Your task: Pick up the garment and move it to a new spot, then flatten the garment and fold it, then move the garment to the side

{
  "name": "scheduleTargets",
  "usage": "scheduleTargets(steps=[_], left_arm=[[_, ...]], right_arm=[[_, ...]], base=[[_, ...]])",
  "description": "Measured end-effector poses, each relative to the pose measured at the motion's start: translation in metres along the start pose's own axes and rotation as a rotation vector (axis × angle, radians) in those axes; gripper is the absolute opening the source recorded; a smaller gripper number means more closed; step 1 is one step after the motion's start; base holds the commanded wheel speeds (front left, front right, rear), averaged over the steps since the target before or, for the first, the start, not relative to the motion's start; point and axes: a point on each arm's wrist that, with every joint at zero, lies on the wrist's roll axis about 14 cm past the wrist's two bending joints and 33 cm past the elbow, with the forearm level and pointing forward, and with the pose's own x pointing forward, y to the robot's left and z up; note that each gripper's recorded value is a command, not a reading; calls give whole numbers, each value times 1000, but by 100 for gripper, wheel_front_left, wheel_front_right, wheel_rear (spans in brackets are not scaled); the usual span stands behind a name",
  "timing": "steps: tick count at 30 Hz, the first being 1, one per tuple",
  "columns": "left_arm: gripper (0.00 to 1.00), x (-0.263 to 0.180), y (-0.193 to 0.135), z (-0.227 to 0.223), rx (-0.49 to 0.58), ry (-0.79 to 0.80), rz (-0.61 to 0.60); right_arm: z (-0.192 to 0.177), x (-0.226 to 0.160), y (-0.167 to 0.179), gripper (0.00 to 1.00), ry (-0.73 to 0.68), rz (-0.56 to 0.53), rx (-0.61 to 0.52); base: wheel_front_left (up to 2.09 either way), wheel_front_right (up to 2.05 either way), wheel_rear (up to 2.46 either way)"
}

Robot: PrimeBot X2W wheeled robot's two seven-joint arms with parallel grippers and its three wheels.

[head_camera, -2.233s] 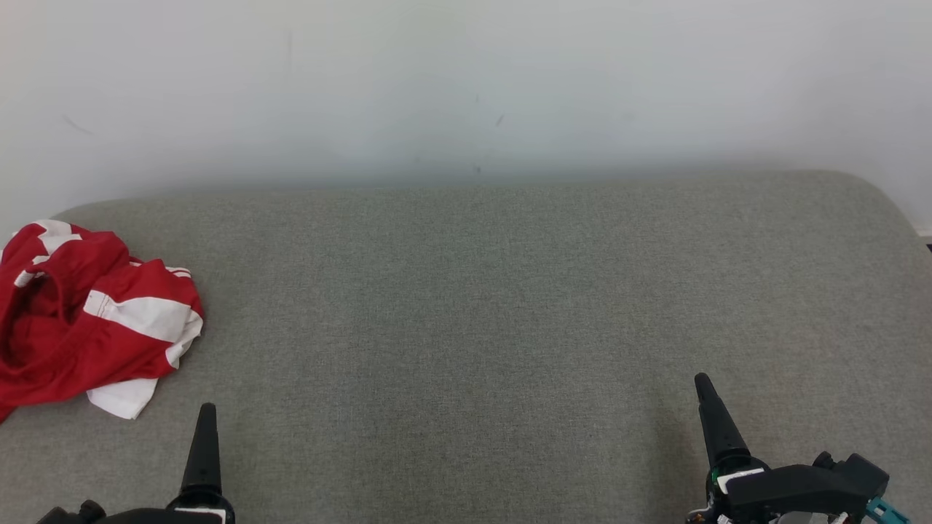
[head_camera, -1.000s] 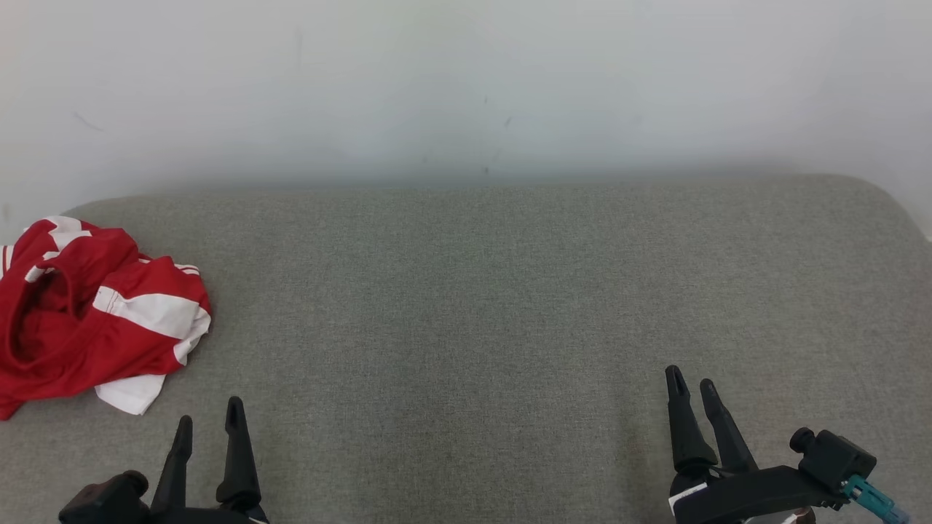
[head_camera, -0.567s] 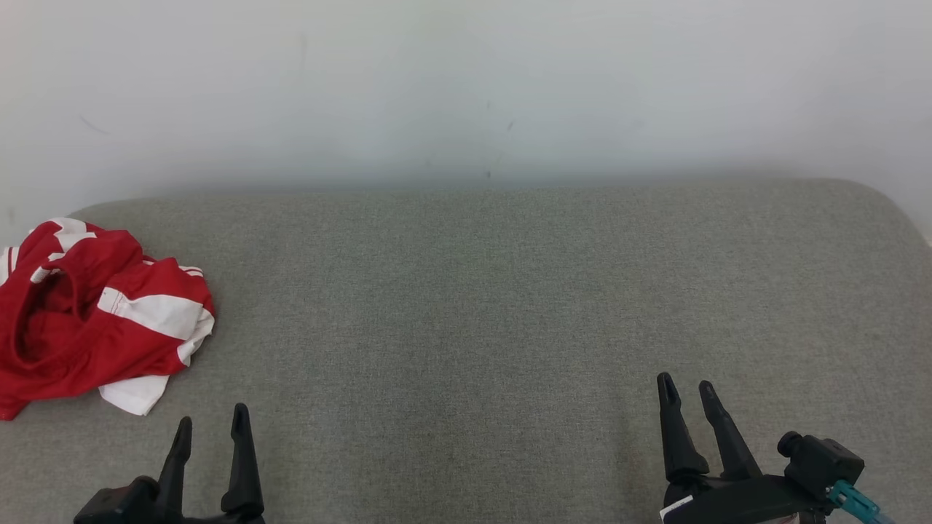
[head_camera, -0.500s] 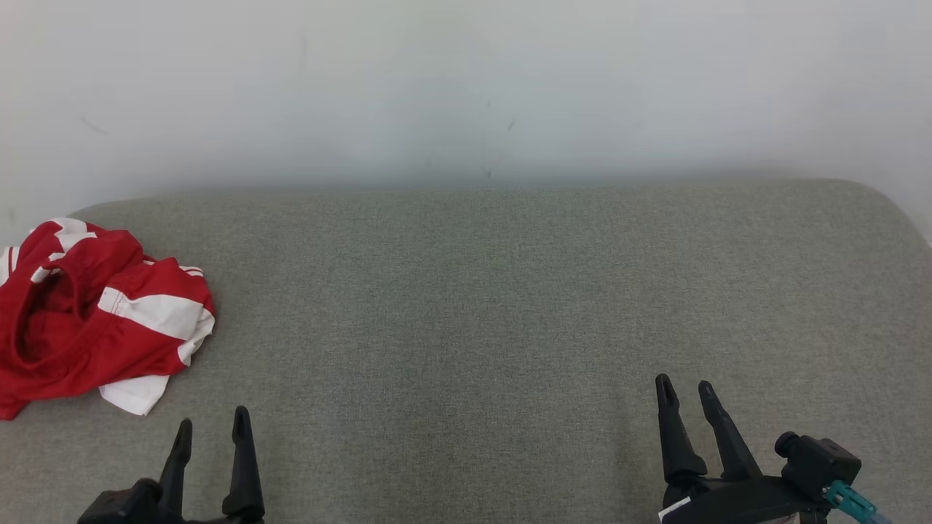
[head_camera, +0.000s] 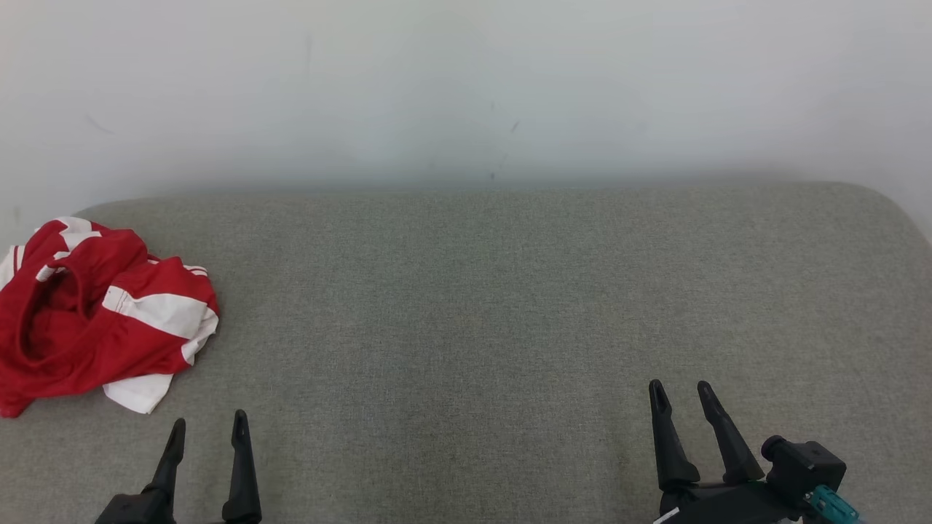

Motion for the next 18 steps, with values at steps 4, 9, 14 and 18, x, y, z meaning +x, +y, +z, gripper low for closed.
scheduleTargets(steps=[4, 9, 14, 18], left_arm=[[100, -1, 5, 3, 44, -14, 14], [100, -3, 11, 5, 83, -28, 23], [100, -7, 15, 1, 109, -15, 31], [100, -9, 17, -1, 134, -12, 28]], right_arm=[[-1, -1, 1, 100, 0, 7, -45], [0, -1, 0, 100, -3, 12, -90], [-2, -2, -1, 100, 0, 13, -120], [-3, -3, 1, 100, 1, 21, -149]], base=[[0, 0, 0], [0, 0, 0], [0, 0, 0], [0, 0, 0]])
